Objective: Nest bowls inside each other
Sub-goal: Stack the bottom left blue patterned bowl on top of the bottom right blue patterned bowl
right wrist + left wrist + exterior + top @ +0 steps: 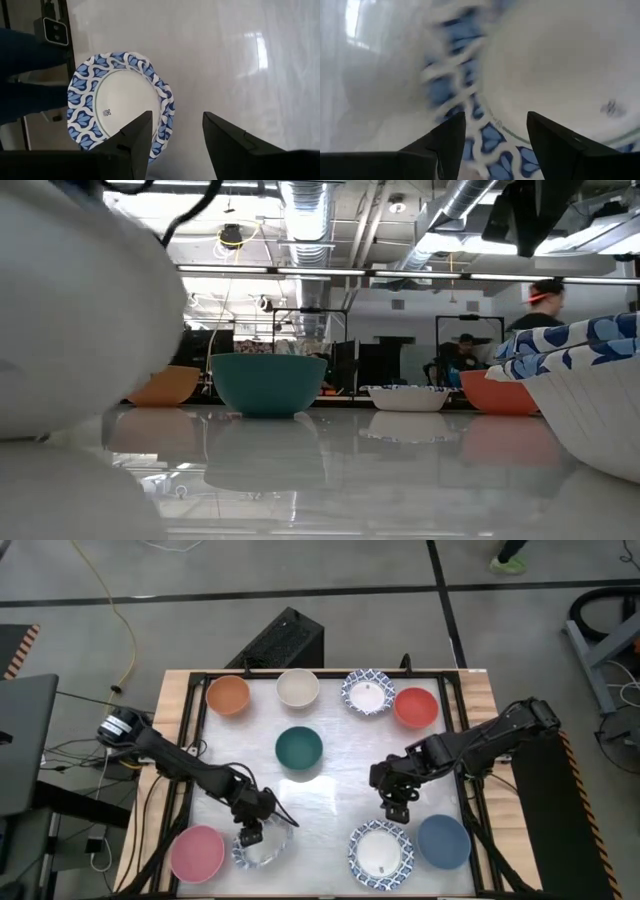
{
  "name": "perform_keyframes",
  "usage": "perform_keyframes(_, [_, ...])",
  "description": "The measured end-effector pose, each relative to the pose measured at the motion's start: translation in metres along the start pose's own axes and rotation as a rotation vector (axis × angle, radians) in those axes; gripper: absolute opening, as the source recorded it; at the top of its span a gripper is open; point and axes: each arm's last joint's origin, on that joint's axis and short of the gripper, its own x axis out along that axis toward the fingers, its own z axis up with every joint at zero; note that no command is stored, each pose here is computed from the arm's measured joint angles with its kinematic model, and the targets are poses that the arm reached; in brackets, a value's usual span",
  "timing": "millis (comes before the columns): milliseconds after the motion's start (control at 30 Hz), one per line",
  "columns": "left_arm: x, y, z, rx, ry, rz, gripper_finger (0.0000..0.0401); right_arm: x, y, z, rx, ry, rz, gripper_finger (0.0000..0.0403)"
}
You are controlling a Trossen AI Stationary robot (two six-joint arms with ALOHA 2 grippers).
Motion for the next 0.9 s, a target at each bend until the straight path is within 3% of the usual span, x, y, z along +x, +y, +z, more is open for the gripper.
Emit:
perform_keyframes(267, [0.012, 0.004, 0.003, -0.055, 0.06, -0.015, 0.02, 0.0, 0.001, -0.001, -0.031, 0.0, -0.005, 0.0195])
perform_keyframes(733, [-0.048, 0.004, 0.008, -0.189, -0.194, -0.062, 0.02, 0.0, 0.0, 0.001, -0.089, -0.035, -0.049, 0.0195])
perform_keyframes(900, [-0.069, 0.015, -0.004, -0.217, -0.282, 0.091, 0.02, 0.0, 0.0, 0.002, -0.087, -0.05, -0.054, 0.0195])
